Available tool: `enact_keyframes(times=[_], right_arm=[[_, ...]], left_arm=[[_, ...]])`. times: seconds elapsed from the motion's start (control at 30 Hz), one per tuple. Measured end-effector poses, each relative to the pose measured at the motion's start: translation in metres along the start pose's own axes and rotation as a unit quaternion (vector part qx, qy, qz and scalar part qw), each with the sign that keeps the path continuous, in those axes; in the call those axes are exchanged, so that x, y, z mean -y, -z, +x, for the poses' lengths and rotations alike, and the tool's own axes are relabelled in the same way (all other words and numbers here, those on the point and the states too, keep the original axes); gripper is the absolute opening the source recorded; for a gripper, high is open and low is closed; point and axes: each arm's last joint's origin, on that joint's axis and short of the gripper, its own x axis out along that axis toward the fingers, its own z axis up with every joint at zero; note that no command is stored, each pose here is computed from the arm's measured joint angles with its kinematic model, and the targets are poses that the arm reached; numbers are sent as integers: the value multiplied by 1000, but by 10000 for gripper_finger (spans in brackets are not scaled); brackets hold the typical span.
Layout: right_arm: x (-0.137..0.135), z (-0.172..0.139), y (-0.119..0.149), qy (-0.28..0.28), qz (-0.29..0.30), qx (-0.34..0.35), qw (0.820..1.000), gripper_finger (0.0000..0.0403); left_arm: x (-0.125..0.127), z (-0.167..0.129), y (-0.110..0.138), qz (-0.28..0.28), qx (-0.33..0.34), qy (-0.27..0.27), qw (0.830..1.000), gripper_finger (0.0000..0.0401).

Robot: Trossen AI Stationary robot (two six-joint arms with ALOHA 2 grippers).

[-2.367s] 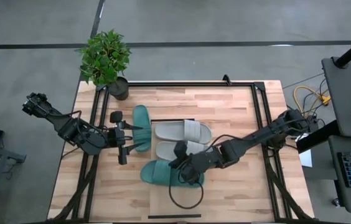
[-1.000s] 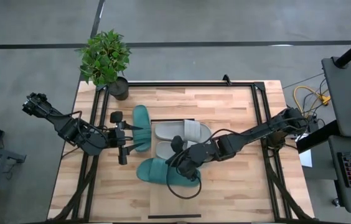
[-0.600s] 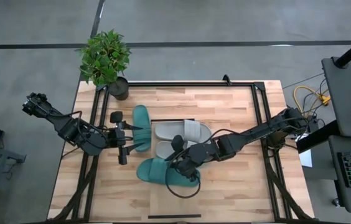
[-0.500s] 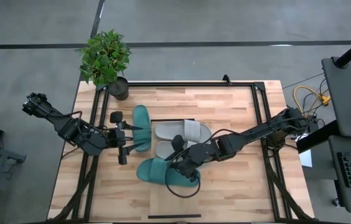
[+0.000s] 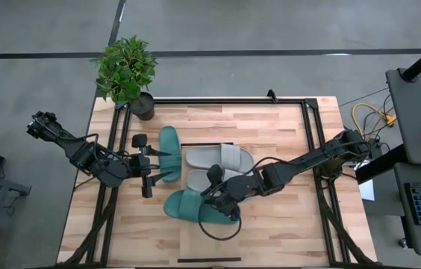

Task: Pick and place slides into the shelf
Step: Put the left green slipper on the shelf

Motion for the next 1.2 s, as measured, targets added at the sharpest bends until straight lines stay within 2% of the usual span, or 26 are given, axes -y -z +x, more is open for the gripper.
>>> enact_keyframes(times=[0.67,0.9,1.1,1.2], right_arm=[[1,0,-2,4,-20,10,1000,15],[-1,0,-3,-27,-21,29,999,9],[-1,0,-3,-28,-21,30,999,9],[0,0,-2,-9,-16,17,1000,9]], left_arm=[[0,0,0,0,0,0,1000,238],[0,0,0,0,0,0,1000,238],[0,0,0,0,0,0,1000,238],[0,0,0,0,0,0,1000,238]])
